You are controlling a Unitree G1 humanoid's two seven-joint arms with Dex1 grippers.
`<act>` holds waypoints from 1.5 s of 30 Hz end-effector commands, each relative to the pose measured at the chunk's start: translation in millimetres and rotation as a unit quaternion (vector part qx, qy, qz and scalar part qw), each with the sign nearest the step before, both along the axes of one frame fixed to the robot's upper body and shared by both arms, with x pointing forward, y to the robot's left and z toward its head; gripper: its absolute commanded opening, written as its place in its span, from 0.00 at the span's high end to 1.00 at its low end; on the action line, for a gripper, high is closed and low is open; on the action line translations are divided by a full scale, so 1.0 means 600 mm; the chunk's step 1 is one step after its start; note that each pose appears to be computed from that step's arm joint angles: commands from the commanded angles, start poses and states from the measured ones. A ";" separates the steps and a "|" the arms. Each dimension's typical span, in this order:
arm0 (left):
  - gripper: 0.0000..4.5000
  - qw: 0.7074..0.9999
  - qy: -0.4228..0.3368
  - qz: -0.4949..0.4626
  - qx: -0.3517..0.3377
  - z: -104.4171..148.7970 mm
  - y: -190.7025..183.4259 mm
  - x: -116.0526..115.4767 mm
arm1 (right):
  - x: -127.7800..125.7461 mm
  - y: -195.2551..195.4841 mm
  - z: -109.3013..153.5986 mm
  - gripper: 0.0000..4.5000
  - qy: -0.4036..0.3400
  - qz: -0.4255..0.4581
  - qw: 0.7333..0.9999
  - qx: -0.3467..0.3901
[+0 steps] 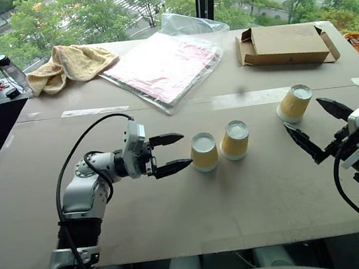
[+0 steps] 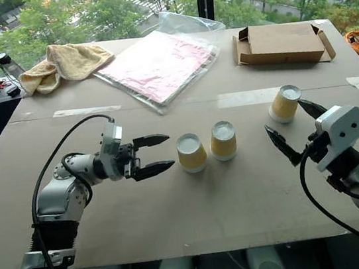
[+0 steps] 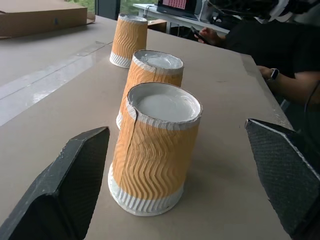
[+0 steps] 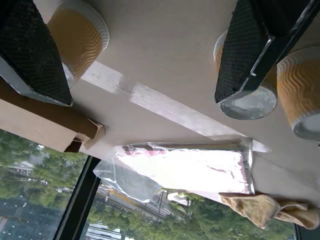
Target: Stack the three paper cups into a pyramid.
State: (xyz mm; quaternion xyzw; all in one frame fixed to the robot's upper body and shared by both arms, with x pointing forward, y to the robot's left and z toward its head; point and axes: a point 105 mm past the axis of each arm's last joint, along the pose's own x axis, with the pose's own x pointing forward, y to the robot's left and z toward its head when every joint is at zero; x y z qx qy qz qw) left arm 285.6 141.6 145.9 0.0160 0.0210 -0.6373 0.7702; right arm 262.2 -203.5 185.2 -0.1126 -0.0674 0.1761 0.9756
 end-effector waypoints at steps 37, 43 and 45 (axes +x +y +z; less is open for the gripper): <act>0.00 0.993 -0.013 0.034 -0.113 0.053 0.071 -0.090 | 0.077 0.093 0.111 0.51 0.013 0.183 0.980 0.077; 0.00 0.993 0.017 0.043 -0.112 0.032 0.117 -0.103 | 0.030 0.184 0.126 0.51 0.045 0.279 0.959 0.032; 0.00 0.993 0.020 0.043 -0.109 0.027 0.120 -0.103 | 0.025 0.199 0.122 0.51 0.057 0.291 0.955 0.015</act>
